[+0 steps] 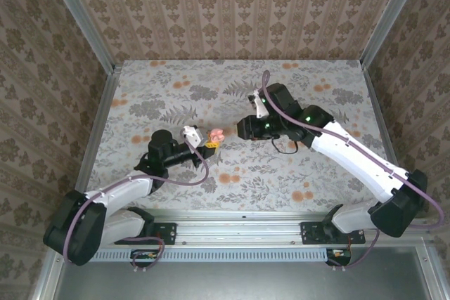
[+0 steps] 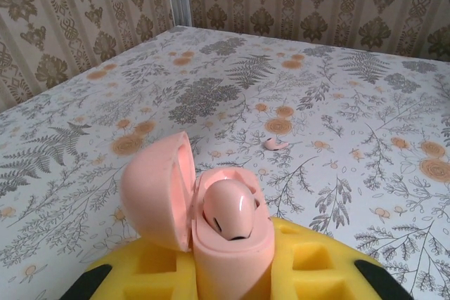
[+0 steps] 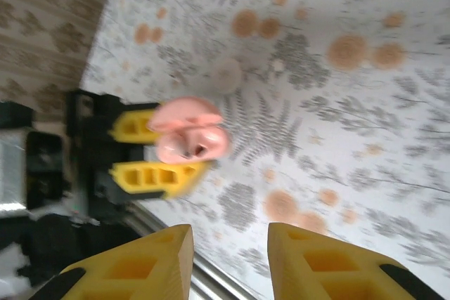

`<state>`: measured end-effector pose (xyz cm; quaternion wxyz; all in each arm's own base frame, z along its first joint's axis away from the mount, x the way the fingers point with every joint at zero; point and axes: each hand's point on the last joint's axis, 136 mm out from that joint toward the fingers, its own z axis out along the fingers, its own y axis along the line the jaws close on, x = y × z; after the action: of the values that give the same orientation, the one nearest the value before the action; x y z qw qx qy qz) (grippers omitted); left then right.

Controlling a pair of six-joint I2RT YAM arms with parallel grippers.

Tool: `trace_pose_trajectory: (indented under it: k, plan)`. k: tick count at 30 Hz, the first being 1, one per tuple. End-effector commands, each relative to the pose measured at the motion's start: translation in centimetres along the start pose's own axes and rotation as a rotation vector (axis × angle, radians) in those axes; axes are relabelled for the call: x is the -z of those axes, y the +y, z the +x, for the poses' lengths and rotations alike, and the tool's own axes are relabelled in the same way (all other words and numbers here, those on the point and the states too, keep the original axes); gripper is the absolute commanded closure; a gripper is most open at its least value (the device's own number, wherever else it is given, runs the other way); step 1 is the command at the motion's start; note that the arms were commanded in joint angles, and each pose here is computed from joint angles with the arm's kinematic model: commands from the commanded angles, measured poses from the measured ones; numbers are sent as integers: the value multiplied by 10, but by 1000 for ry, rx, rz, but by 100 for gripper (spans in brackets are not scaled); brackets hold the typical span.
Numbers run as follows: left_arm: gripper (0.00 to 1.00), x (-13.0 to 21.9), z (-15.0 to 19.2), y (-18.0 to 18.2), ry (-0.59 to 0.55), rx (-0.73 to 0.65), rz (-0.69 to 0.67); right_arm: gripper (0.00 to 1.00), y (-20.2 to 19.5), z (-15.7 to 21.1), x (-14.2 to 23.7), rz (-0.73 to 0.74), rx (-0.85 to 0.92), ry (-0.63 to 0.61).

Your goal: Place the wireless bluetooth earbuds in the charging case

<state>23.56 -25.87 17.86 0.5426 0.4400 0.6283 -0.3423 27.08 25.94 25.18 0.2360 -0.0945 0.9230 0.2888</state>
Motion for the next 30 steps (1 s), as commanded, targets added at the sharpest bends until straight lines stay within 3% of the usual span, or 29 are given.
trace_pose_trajectory:
  k: [1, 6, 13, 30]
  plan:
    - [86, -2, -2, -4, -12, 5, 16, 65, -39, 26, 20, 147, 119, 140]
    - [86, -4, -1, -6, -1, 10, 32, 65, -82, 40, 32, 284, 308, 272]
    - [86, -7, 1, -14, 13, 16, 73, 64, -134, 56, 15, 403, 529, 508]
    - [86, -7, 12, -16, 64, 37, 82, 62, -204, 56, -50, 421, 529, 641]
